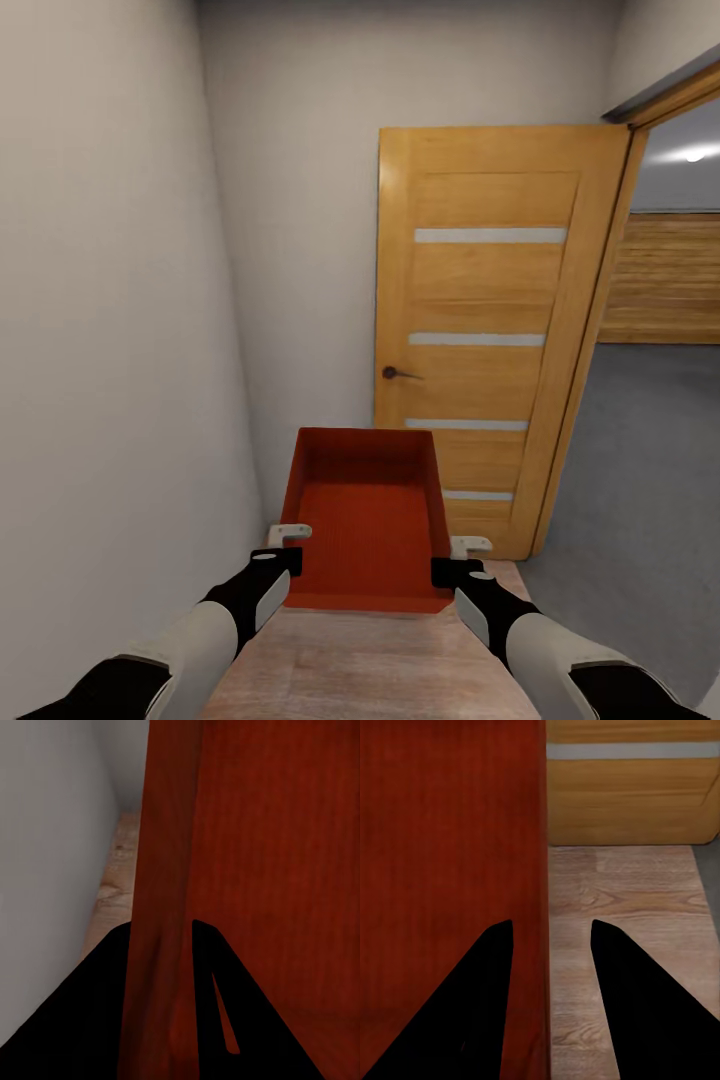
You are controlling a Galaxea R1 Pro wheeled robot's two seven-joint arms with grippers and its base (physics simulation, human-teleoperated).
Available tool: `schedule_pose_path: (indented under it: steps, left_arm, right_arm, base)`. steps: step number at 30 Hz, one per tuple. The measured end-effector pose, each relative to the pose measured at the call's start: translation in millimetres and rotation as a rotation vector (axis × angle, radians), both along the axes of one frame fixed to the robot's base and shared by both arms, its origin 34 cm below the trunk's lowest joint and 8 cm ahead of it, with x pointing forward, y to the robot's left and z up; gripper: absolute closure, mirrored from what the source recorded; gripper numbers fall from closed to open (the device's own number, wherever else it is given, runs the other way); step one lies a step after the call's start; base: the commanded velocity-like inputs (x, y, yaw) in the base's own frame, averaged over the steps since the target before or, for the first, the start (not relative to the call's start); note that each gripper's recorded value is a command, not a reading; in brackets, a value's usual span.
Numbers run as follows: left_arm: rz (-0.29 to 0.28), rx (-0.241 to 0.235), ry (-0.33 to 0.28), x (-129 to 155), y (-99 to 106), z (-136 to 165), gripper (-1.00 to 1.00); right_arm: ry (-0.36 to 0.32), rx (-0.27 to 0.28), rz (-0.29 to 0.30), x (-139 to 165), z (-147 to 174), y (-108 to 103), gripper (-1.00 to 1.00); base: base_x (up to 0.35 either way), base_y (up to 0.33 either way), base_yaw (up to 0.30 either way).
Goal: Move the two storage containers from the living room to the garage. In the garage, place one container on the floor and stack the other container on top of it (either order is fine).
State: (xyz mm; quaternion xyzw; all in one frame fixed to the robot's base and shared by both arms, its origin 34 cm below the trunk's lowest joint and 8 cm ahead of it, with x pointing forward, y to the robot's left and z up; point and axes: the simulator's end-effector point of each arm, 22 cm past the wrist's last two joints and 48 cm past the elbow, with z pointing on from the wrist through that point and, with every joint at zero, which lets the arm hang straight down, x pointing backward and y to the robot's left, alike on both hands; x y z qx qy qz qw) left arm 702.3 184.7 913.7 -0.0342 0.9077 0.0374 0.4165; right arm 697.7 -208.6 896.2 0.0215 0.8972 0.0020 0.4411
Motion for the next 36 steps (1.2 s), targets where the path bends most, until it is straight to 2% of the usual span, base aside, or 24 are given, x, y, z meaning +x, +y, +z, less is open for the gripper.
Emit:
schedule_pose_path:
  steps: [11,36]
  left_arm:
    - [-0.001,0.001,0.009,-0.9,0.7,-1.7,1.00]
    - [-0.001,0.001,0.006,-0.1,-0.1,-0.9,1.00]
  right_arm:
    - [0.008,0.001,0.001,-0.9,-1.6,0.7,1.00]
    - [0.004,0.001,0.000,-0.1,-1.0,0.0,1.00]
  base:
    - [0.275,0.000,-0.238]
    - [0.008,0.000,-0.276]
